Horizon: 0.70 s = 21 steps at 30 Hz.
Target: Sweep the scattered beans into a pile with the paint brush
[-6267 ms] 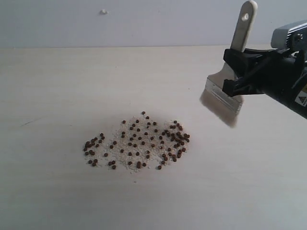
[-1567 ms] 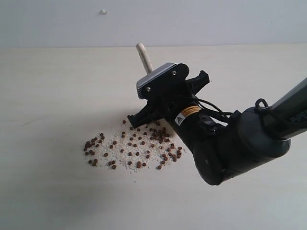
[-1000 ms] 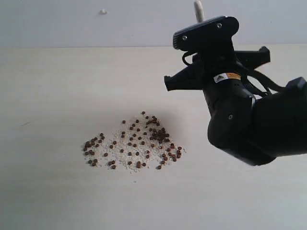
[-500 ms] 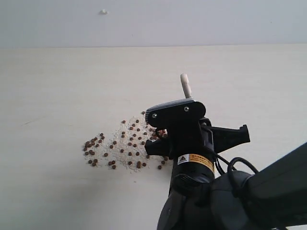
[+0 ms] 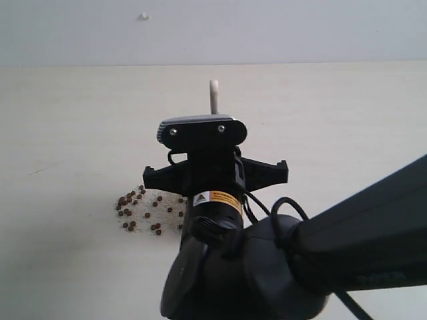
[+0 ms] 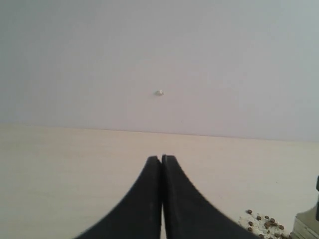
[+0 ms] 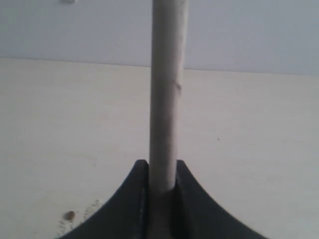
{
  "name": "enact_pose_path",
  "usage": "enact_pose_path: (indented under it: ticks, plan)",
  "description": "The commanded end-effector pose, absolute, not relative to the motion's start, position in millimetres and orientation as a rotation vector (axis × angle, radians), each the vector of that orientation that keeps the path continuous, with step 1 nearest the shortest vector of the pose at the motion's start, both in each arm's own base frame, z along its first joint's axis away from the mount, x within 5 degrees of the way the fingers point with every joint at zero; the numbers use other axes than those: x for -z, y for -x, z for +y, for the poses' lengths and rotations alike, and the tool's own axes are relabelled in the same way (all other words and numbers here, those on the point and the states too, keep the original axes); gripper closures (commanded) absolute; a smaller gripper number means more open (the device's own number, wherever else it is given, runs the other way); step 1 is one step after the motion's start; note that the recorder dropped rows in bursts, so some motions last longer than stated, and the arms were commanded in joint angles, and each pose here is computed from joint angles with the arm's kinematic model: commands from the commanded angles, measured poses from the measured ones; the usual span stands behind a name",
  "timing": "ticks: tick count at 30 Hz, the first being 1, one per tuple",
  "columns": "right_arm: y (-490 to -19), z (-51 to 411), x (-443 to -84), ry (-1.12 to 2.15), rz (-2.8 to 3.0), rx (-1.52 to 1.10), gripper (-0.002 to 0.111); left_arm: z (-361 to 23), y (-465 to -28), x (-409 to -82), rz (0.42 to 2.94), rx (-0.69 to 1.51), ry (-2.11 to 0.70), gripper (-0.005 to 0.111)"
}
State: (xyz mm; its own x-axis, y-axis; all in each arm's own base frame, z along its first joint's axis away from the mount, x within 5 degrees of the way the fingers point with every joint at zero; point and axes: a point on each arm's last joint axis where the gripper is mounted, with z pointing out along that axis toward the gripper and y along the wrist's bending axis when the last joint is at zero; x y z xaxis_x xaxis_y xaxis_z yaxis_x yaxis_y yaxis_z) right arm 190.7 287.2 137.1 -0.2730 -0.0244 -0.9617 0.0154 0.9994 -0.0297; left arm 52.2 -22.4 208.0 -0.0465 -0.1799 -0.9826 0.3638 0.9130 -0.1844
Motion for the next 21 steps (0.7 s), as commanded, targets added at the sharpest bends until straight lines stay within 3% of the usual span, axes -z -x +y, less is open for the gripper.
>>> enact_pose_path:
  ticks: [1,15,21]
  plan:
    - [-196.1,304.0,-151.4,0.031,1.807,0.032,0.108,-22.7,-51.7,-207.8,1.553,0.453,-0.153,0.107]
    - [-195.4,287.8,-219.5,0.283,1.661,0.211,0.108,-22.7,-51.7,-207.8,1.553,0.453,-0.153,0.107]
    - [-230.5,242.3,-188.3,0.228,1.712,0.267,0.108,-22.7,-51.7,-207.8,1.553,0.453,-0.153,0.107]
